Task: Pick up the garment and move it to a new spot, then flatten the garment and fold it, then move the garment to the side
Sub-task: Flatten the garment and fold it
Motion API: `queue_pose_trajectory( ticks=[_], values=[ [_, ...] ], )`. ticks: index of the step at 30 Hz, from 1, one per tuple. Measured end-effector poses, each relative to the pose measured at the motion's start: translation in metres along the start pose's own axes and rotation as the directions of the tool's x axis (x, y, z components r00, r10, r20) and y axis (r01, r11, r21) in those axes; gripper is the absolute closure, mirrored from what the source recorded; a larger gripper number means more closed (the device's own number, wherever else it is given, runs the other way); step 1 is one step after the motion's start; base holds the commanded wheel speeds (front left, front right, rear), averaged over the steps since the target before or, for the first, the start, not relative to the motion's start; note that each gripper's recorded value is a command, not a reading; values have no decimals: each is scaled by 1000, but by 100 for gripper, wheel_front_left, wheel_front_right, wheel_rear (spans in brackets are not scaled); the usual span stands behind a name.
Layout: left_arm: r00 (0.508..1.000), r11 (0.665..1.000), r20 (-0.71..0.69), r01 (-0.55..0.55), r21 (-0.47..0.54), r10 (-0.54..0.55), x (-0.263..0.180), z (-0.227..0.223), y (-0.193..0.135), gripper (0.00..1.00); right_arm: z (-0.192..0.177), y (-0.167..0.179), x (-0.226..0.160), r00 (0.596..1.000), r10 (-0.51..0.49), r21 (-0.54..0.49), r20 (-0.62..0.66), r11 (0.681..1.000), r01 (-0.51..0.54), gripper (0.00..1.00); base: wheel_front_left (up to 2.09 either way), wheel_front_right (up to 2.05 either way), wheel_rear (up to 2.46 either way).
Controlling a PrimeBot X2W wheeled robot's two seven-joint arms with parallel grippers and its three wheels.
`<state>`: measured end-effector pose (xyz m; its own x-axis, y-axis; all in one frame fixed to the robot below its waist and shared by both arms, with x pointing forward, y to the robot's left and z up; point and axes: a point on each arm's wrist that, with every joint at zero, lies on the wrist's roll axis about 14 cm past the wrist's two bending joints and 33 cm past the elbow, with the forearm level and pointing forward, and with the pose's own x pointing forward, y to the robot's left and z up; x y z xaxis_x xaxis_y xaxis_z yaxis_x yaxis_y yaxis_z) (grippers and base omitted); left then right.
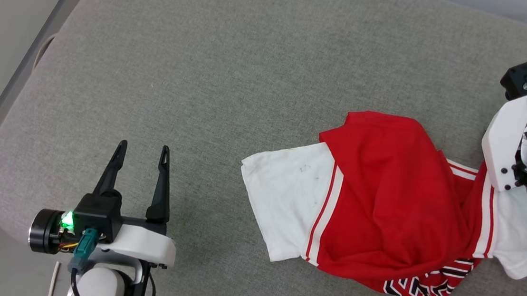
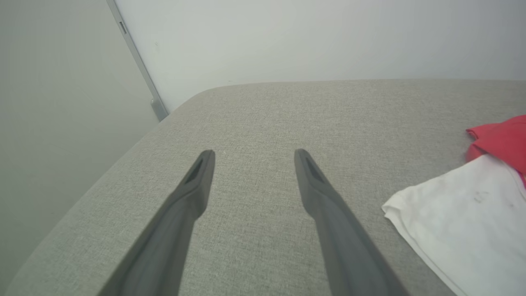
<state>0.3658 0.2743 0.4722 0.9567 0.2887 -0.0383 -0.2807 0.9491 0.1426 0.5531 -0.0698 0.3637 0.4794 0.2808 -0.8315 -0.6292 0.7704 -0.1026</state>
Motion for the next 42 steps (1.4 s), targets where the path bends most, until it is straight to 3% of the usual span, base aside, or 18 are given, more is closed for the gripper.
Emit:
queue_pose_trajectory(
  ticks=[1, 6, 12, 15, 18, 23, 28, 32, 42],
  values=[
    [1000, 1000, 2, -2, 0, 2, -1, 1, 1, 0, 2, -1, -2, 1000, -2, 7, 15, 1000, 2, 0, 0, 0, 0],
    [1000, 1000, 21, -5, 1, 5, -7, 7, 4, 0, 20, -11, -26, 990, -20, 22, 139, 1000, 17, 0, 0, 0, 0],
    [998, 1000, 59, -2, -5, 2, -16, 19, 5, 0, 67, -17, -80, 931, -22, 16, 364, 1000, 18, 0, 0, 0, 0],
    [997, 1000, 71, 1, -10, 0, -20, 22, 5, 0, 92, -6, -106, 891, 10, 7, 454, 1000, -14, 0, 0, 0, 0],
    [997, 1000, 80, 5, -9, -4, -22, 25, 4, 0, 105, 18, -118, 878, 76, -36, 472, 997, -67, 0, 0, 0, 0],
    [998, 1000, 69, 4, -9, -4, -26, 22, 5, 0, 93, 61, -110, 931, 196, -129, 308, 978, -163, 0, 0, 0, 0],
    [999, 1000, 50, 0, -10, 0, -28, 17, 6, 0, 72, 77, -92, 967, 235, -183, 95, 959, -215, 0, 0, 0, 0],
    [999, 1000, 35, -8, -13, 9, -26, 13, 6, 0, 64, 82, -76, 976, 217, -250, -5, 945, -212, 0, 0, 0, 0],
    [999, 1000, -23, -25, -11, 25, -14, -3, 6, 0, 26, 84, -11, 962, 186, -298, -202, 924, -241, 0, 0, 0, 0]
  ],
)
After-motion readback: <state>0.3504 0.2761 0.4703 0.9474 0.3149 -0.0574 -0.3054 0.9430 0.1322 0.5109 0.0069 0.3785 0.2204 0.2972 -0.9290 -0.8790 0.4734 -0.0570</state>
